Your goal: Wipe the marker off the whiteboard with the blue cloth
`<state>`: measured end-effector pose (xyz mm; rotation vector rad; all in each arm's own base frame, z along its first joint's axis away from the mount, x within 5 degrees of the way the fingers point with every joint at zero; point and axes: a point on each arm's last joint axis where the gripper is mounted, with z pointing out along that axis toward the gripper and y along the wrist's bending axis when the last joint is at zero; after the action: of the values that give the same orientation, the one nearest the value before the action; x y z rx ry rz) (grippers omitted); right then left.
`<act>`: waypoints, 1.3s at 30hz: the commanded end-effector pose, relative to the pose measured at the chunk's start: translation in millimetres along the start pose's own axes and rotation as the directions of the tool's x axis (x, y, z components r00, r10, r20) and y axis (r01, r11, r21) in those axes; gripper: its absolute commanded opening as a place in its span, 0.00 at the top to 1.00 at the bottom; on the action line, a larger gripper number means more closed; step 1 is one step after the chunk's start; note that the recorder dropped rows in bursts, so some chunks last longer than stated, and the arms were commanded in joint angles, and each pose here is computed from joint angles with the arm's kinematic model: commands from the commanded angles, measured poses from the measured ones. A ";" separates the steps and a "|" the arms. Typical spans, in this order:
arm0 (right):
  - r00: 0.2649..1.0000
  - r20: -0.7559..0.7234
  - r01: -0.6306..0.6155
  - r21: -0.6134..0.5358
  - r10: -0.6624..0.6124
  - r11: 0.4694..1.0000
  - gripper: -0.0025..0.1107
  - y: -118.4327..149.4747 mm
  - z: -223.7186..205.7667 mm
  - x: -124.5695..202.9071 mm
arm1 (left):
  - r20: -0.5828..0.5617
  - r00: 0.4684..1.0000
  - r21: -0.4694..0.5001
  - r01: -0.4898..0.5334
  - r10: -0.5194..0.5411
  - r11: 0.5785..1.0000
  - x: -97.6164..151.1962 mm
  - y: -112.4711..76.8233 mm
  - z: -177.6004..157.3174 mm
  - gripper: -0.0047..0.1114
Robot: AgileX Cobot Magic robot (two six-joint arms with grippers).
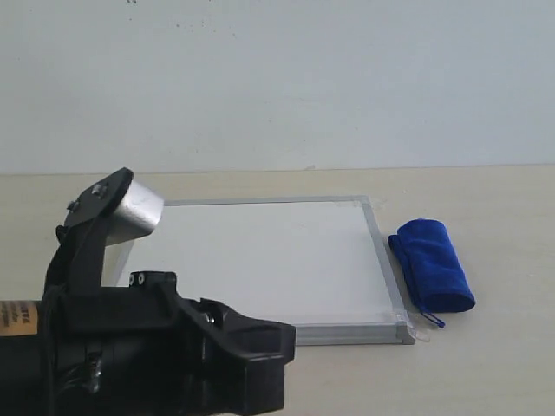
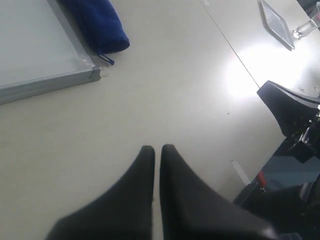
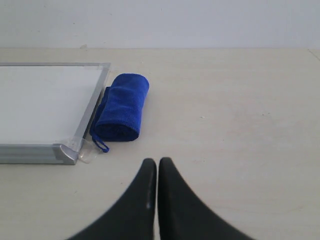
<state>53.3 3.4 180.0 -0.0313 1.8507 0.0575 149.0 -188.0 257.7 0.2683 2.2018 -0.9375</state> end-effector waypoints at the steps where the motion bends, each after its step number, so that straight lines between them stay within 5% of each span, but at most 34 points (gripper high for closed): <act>1: 1.000 0.012 0.003 0.006 -0.003 1.000 0.97 -0.4 -0.5 -1.1 | -0.016 0.984 0.011 -0.175 0.176 0.984 2.4 -1.2 -2.6 0.93; 3: 1.000 0.012 0.003 0.006 -0.003 1.000 0.97 -0.4 -0.5 -1.1 | -0.020 0.960 0.022 -0.279 0.279 0.960 2.5 -2.4 -6.5 0.93; 11: 1.000 0.012 0.003 0.006 -0.003 1.000 0.97 -0.4 -0.5 -1.1 | 0.082 0.930 0.047 -0.363 0.358 0.931 -16.3 -4.4 -60.3 0.93; 21: 1.000 0.012 0.003 0.006 -0.003 1.000 0.97 -0.4 -0.5 -1.1 | 0.369 0.858 -0.271 -0.268 0.357 0.925 -40.3 30.5 -154.7 0.93; 32: 1.000 0.012 0.003 0.006 -0.003 1.000 0.97 -0.4 -0.5 -1.1 | 0.510 0.723 -0.544 -0.147 0.465 0.826 20.6 48.1 -199.3 0.93; 39: 1.000 0.012 0.003 0.006 -0.003 1.000 0.97 -0.4 -0.5 -1.1 | 0.404 0.659 -0.673 -0.256 0.634 0.694 47.1 61.1 -192.5 0.93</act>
<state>53.3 3.4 180.0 -0.0313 1.8507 0.0575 39.1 -15.4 291.8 0.1464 1.5662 -0.0760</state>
